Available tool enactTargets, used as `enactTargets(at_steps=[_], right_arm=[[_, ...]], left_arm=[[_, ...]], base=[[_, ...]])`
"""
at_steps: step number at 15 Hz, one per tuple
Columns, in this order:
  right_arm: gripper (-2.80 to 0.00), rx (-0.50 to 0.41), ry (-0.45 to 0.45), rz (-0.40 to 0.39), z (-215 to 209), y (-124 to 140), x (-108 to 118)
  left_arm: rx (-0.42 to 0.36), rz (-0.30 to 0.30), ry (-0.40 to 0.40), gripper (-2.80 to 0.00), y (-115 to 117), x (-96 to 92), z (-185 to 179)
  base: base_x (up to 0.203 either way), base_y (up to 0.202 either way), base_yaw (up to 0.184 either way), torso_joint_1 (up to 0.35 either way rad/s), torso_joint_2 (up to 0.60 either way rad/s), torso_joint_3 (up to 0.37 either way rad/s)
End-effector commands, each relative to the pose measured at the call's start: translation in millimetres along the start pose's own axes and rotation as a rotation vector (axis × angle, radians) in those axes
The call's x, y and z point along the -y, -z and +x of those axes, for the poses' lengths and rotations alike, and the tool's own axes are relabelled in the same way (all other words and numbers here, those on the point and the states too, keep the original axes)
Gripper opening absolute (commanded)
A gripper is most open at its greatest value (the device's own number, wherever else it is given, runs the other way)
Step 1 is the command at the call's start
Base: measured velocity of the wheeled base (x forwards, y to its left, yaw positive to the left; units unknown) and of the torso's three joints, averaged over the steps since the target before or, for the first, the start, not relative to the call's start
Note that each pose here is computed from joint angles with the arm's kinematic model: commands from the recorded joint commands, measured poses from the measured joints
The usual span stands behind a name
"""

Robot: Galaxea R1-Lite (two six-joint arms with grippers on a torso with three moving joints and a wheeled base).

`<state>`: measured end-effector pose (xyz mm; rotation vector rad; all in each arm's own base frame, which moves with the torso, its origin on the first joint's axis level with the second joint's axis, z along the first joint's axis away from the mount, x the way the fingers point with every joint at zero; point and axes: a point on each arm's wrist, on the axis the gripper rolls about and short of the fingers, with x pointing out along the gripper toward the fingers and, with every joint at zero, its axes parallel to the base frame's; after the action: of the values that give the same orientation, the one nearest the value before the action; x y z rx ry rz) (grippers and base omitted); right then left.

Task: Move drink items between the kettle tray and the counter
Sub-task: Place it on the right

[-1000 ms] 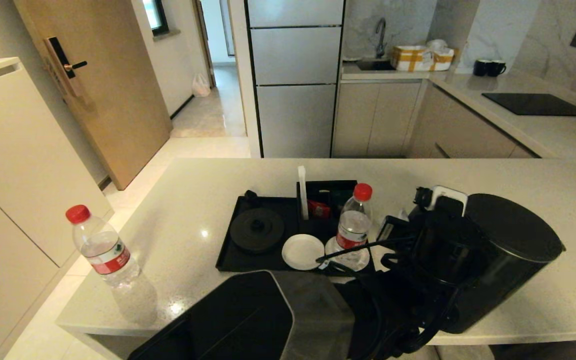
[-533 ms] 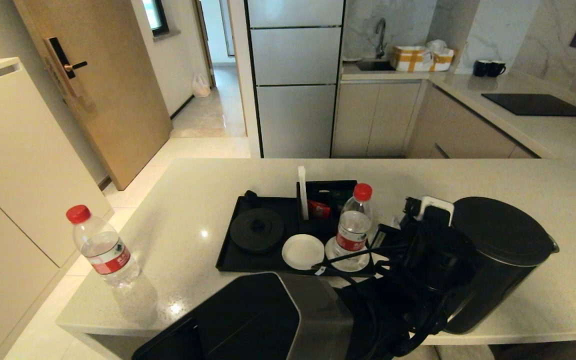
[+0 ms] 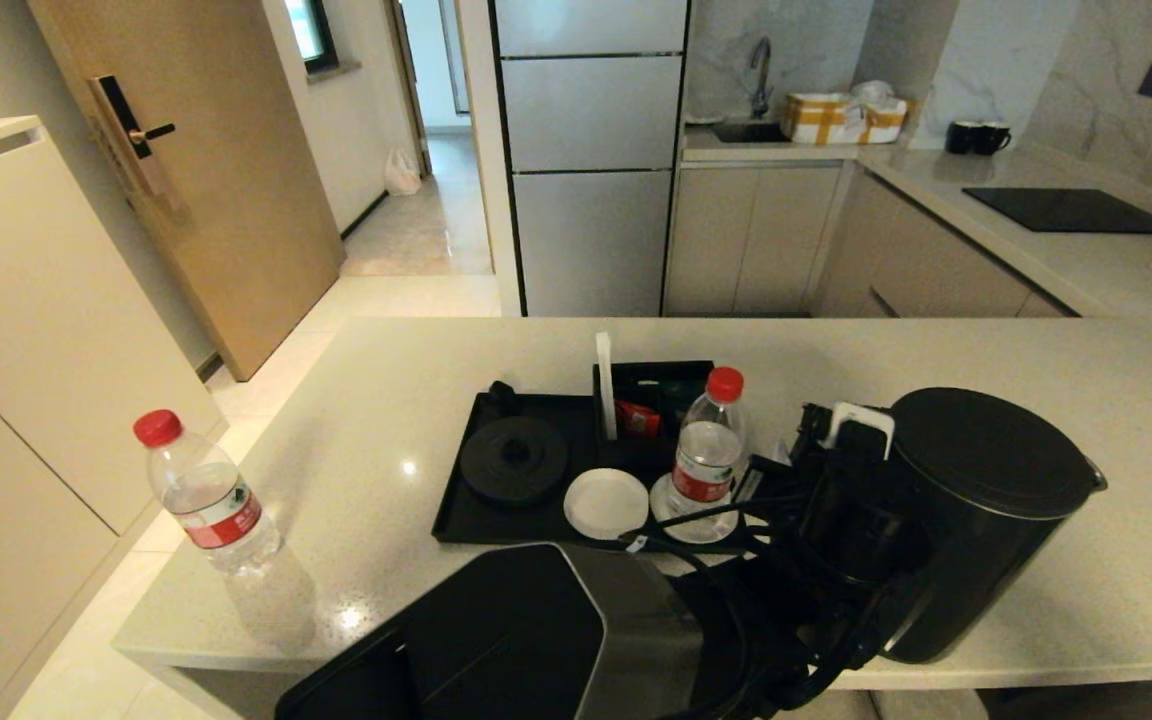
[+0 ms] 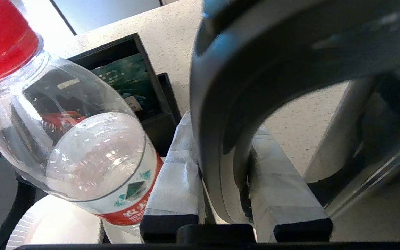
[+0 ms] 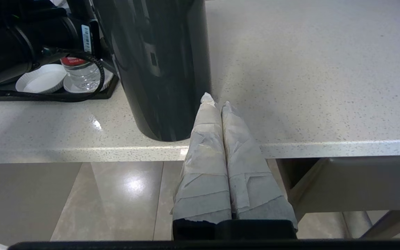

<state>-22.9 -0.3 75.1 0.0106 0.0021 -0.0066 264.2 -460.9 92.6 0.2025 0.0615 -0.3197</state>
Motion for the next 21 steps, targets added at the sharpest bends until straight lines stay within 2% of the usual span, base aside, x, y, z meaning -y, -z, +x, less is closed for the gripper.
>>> enactTargets(at_steps=[1,3,4,21], right_arm=[[-2.80,0.002,0.000,0.000,-0.1,-0.5,0.0],[-2.80,0.001,0.000,0.000,0.0,0.0,0.0],[-2.80,0.002,0.000,0.000,-0.1,-0.4,0.0],[-2.80,0.001,0.000,0.000,0.0,0.0,0.0]], left_arm=[[-0.004,0.006,-0.006,-2.80,3.3,0.8,1.5],[-0.010,0.013,-0.010,-2.80,4.6,1.0,1.7],[-0.006,0.011,-0.009,0.00,3.5,1.0,1.7],[0.025,-0.025,-0.003,0.00,-6.9,3.7,-1.4]], base=[[0.000,0.000,0.000,0.000,0.00,0.000],[0.000,0.000,0.000,0.000,0.00,0.000],[0.000,0.000,0.000,0.000,0.00,0.000],[0.000,0.000,0.000,0.000,0.00,0.000]])
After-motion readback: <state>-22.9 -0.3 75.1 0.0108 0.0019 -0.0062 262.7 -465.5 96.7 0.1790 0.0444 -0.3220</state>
